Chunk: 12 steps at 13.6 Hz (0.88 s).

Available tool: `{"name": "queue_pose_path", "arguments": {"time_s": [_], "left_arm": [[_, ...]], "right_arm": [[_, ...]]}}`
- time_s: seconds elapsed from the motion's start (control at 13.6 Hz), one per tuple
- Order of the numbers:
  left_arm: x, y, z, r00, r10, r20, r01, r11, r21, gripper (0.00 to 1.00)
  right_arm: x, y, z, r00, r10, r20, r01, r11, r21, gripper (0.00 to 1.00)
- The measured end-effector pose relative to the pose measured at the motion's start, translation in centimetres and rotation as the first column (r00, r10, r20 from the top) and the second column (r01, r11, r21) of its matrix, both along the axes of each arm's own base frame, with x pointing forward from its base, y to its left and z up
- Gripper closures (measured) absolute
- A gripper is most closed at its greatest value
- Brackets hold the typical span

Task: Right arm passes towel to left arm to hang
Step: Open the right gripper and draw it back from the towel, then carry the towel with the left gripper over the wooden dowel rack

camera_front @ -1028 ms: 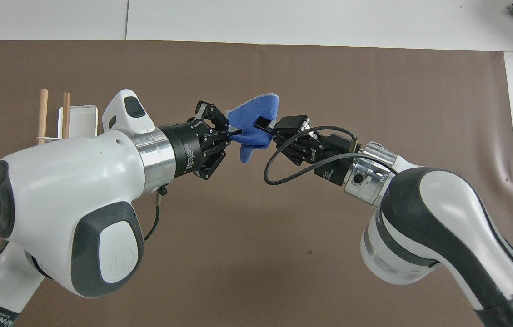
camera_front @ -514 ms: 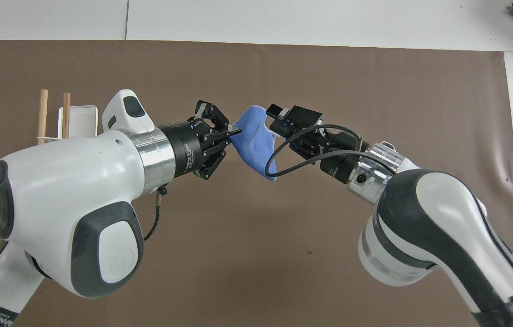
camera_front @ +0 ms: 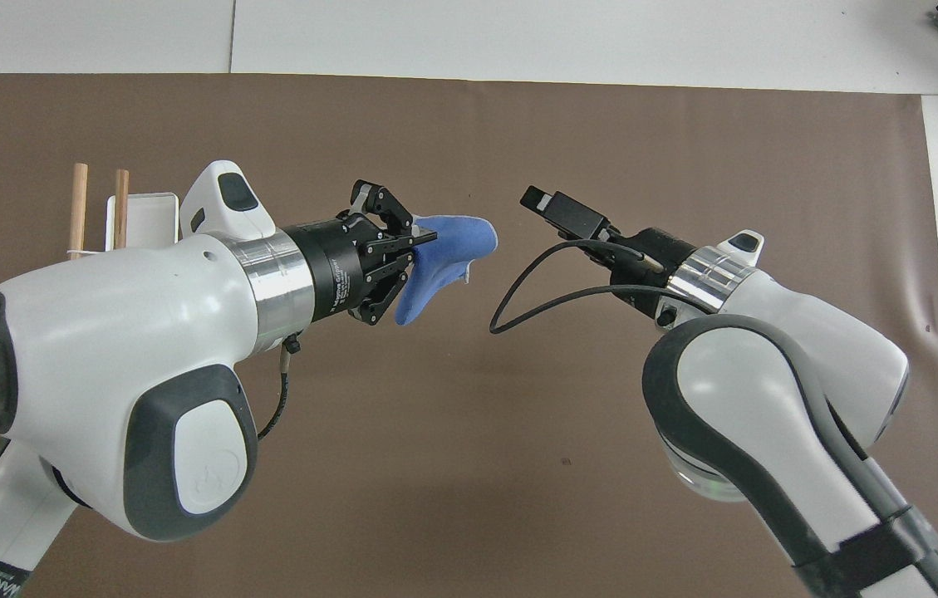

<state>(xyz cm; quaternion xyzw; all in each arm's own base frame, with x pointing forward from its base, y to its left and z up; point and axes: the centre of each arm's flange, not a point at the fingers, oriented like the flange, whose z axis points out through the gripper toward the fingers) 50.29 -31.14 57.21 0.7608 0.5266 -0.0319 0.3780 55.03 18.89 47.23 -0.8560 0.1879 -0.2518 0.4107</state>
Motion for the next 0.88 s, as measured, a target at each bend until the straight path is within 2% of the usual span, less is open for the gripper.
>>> {"name": "queue_pose_path", "arguments": {"time_s": [0.22, 0.37, 0.66, 0.88], "left_arm": [[0.0, 0.0, 0.0, 1.0, 0.001, 0.001, -0.001, 1.0, 0.0, 0.98], [0.0, 0.0, 0.0, 1.0, 0.001, 0.001, -0.001, 1.0, 0.0, 0.98], [0.0, 0.1, 0.0, 1.0, 0.002, 0.001, -0.002, 1.0, -0.001, 0.98], [0.0, 0.0, 0.0, 1.0, 0.002, 0.002, -0.002, 1.0, -0.001, 0.98]], "right_arm": [[1.6, -3.5, -0.3, 0.999, 0.038, 0.039, -0.032, 0.986, -0.162, 0.0], [2.1, -4.3, -0.3, 0.993, 0.103, 0.053, -0.085, 0.959, -0.27, 0.0], [2.9, -6.8, -0.6, 0.969, 0.248, 0.008, -0.215, 0.859, -0.465, 0.0], [3.3, -8.9, -0.7, 0.952, 0.303, -0.041, -0.273, 0.782, -0.561, 0.0]]}}
